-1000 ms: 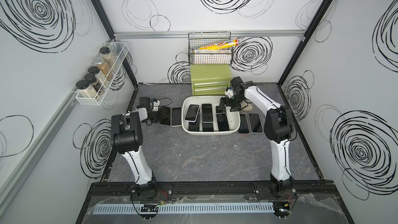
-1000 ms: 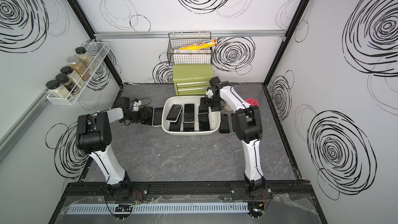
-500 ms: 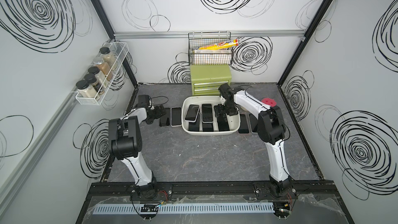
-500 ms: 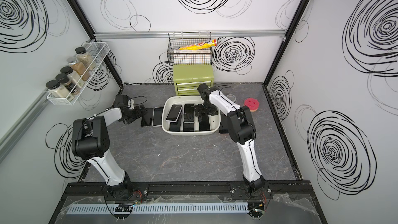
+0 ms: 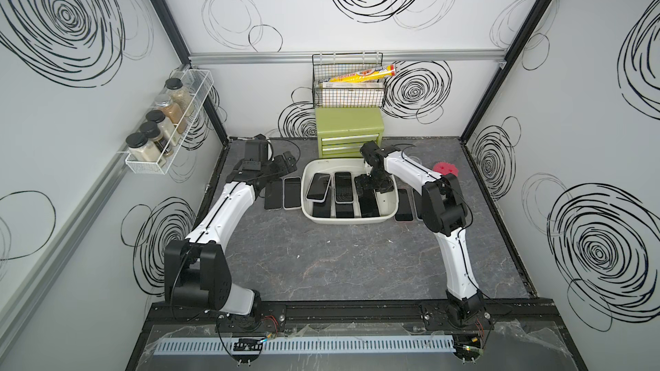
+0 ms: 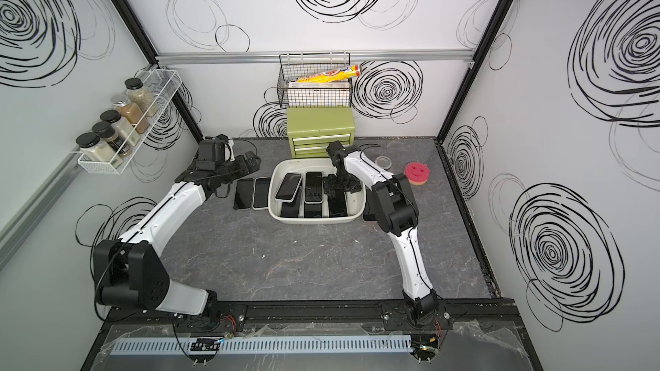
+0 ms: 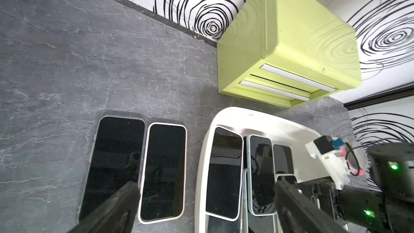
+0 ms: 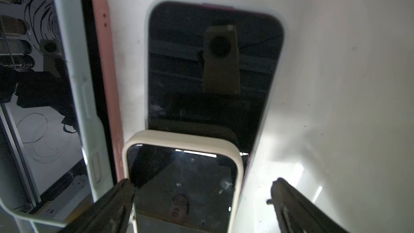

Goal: Take the phone out of the storage box
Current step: Pick up the phone from the storage box.

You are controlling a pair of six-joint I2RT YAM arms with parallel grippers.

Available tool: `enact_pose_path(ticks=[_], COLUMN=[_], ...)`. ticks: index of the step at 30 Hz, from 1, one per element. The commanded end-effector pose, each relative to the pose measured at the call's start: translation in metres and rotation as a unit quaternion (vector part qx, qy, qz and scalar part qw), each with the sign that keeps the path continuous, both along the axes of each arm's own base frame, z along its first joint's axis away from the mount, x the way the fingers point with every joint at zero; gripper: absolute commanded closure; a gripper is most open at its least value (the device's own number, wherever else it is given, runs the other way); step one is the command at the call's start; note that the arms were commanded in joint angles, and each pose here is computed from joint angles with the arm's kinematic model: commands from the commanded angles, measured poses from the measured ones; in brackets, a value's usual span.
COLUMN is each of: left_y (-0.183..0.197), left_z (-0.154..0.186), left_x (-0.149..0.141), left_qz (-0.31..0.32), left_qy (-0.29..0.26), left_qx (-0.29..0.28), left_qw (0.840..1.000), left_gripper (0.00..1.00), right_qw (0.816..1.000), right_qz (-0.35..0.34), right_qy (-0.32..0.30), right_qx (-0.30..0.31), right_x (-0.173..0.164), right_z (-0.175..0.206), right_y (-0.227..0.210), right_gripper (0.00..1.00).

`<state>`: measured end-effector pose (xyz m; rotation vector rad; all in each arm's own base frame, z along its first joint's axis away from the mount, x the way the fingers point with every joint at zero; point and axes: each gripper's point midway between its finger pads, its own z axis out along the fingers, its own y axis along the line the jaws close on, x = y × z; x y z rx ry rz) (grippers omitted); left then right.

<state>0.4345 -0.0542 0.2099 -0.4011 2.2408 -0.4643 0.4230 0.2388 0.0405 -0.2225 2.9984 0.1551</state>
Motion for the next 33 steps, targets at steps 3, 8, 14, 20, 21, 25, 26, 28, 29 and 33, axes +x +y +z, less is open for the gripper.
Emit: enact_pose_path(ticks=[3, 8, 14, 20, 21, 25, 26, 28, 29, 33], left_y=[-0.005, -0.014, -0.019, -0.022, -0.024, -0.026, -0.026, -0.027, -0.027, -0.028], left_z=[0.002, 0.002, -0.001, -0.004, -0.005, -0.007, -0.008, -0.008, -0.008, -0.007], left_x=[-0.002, -0.006, -0.011, -0.015, -0.016, -0.018, -0.018, -0.019, -0.02, -0.021], left_qz=[0.002, -0.008, -0.016, -0.023, -0.026, -0.03, -0.032, -0.034, -0.035, -0.037], left_qy=[-0.003, -0.007, -0.004, -0.002, -0.002, 0.001, 0.002, 0.002, 0.003, 0.0], left_qx=[-0.01, -0.01, -0.013, -0.017, -0.018, -0.019, -0.02, -0.02, -0.02, -0.022], left_qw=[1.0, 1.0, 1.0, 1.0, 1.0, 0.999, 0.999, 0.999, 0.999, 0.999], left_gripper=[0.01, 0.01, 0.01, 0.01, 0.01, 0.01, 0.01, 0.01, 0.01, 0.01], right_qw=[1.0, 1.0, 0.999, 0.998, 0.999, 1.0, 1.0, 1.0, 1.0, 1.0], right_qz=[-0.012, -0.008, -0.009, -0.007, -0.005, -0.004, -0.004, -0.005, -0.006, -0.004], right_qy=[-0.014, -0.02, -0.027, -0.041, -0.039, -0.011, -0.008, -0.008, -0.008, -0.007], right_qx=[-0.002, 0.012, 0.028, 0.037, 0.036, 0.006, 0.002, -0.004, -0.007, -0.014], right_x=[0.004, 0.001, 0.001, 0.003, 0.003, -0.004, -0.005, -0.006, -0.005, -0.005], right_z=[0.009, 0.023, 0.034, 0.047, 0.044, 0.019, 0.014, 0.008, 0.006, 0.0], right_y=[0.003, 0.008, 0.015, 0.02, 0.02, 0.012, 0.011, 0.008, 0.007, 0.007], right_gripper=[0.0, 0.0, 0.0, 0.0, 0.0, 0.0, 0.0, 0.0, 0.0, 0.01])
